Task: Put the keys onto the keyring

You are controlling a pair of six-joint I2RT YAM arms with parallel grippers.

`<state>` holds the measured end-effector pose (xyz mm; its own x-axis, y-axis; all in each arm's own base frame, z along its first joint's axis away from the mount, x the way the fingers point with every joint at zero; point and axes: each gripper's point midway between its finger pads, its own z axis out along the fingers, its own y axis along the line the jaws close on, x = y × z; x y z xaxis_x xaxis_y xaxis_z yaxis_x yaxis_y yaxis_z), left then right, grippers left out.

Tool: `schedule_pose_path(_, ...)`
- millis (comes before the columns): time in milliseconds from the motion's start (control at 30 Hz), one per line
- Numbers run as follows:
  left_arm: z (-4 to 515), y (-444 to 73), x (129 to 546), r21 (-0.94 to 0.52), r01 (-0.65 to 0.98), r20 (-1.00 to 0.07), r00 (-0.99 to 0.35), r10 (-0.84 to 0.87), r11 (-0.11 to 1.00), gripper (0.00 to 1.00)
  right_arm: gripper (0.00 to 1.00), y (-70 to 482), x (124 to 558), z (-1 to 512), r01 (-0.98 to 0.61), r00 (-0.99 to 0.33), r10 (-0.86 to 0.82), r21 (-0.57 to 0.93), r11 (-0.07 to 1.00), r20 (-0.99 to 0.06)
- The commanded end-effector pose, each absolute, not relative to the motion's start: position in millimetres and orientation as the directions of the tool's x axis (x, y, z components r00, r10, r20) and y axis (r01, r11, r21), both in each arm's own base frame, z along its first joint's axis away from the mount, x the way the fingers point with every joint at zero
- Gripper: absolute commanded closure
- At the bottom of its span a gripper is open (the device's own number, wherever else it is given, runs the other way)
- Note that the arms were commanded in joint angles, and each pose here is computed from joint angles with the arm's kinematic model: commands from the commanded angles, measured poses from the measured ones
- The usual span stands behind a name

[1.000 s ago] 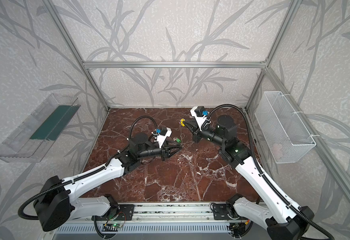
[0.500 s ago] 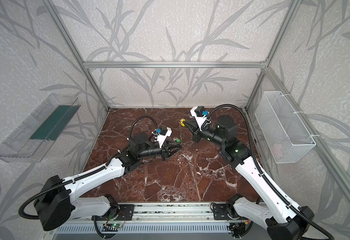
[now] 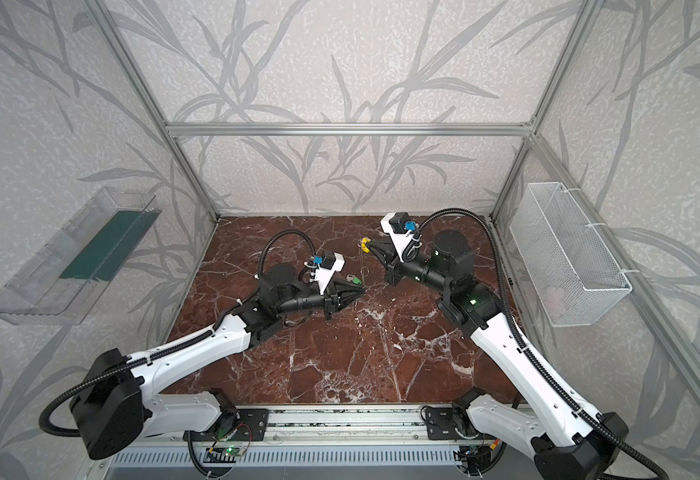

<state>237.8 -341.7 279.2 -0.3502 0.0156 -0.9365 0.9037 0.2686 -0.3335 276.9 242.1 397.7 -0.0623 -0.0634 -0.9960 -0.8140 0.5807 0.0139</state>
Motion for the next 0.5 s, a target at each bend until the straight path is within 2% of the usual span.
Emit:
schedule_pose_path(0,296.5,-347.0,236.0,-0.311,0.92,-0.948,-0.319,-0.005,0.237,0.85,1.0,240.2,271.9,424.6,-0.818,0.002,-0.017,-0.011,0.576,-1.0)
schedule_pose_path(467,297.8,-345.8,236.8,-0.298,0.922,-0.952,-0.306,-0.006,0.247,0.95,1.0,239.5,271.5,425.8,-0.816,0.005,-0.016,-0.014,0.578,-1.0)
